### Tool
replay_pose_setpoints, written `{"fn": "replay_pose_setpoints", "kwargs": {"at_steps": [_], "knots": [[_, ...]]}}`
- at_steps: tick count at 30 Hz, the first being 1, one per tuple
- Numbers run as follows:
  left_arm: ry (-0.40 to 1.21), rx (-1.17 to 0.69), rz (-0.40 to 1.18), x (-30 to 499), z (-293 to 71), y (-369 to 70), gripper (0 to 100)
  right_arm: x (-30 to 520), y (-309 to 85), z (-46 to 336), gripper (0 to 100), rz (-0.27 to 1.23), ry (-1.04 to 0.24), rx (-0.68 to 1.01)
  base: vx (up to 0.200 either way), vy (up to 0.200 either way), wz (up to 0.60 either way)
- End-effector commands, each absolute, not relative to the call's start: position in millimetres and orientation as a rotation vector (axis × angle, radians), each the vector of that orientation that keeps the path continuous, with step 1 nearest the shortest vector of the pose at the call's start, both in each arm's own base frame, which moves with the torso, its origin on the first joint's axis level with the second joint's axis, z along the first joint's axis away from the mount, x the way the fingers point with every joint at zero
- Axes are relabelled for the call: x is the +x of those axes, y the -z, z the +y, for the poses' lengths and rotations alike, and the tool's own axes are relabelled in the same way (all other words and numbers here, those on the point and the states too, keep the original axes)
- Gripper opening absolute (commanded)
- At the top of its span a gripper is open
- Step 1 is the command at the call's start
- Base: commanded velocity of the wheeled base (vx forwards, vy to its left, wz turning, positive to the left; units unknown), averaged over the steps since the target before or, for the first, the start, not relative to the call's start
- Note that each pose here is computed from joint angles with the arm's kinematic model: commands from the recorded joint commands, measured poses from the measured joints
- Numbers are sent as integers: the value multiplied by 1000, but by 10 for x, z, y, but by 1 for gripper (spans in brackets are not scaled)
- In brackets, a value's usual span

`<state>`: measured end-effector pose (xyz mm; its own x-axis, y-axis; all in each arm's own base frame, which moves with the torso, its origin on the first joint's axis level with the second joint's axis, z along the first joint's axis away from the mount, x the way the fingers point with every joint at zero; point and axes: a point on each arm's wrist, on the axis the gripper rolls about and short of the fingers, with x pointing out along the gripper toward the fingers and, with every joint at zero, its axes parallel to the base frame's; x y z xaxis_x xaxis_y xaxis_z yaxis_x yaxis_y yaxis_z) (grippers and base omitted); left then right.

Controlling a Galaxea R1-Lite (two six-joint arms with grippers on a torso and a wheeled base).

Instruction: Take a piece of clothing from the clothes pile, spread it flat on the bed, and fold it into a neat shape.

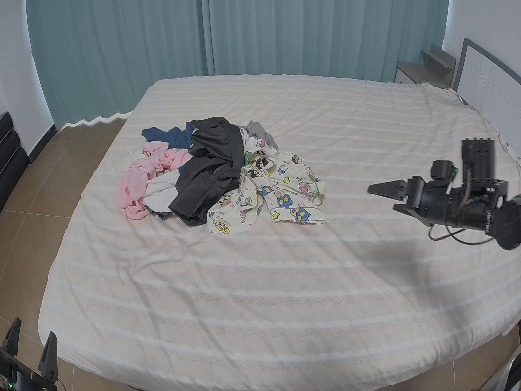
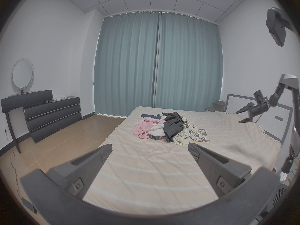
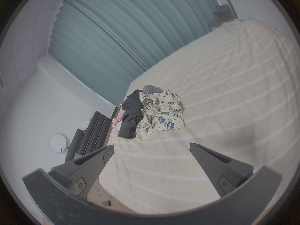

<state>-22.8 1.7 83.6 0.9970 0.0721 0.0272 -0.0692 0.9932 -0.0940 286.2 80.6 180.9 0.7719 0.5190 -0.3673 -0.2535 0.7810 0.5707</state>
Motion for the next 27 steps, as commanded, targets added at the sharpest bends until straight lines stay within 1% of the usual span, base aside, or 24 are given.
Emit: {"fn": "replay_pose_setpoints", "kwargs": {"at_steps": [1,4,8,10,15,18,27], "knots": [[-71,-89,-34,-231,17,-792,100,4092,-872,1224,100,639,-333,644,0,0,0],[-69,-89,-34,-231,17,-792,100,4262,-871,1238,100,600,-316,633,0,0,0],[-71,-89,-34,-231,17,-792,100,4359,-764,1301,100,606,-321,621,0,0,0],[-69,-89,-34,-231,17,-792,100,4461,-654,1390,100,594,-310,598,0,0,0],[-69,-90,-34,-231,17,-792,100,4633,-463,1465,100,577,-263,535,0,0,0],[-69,-90,-34,-231,17,-792,100,4677,-363,1516,100,587,-264,496,0,0,0],[-71,-92,-34,-231,17,-792,100,4837,-297,1736,100,540,-292,480,0,0,0]]}}
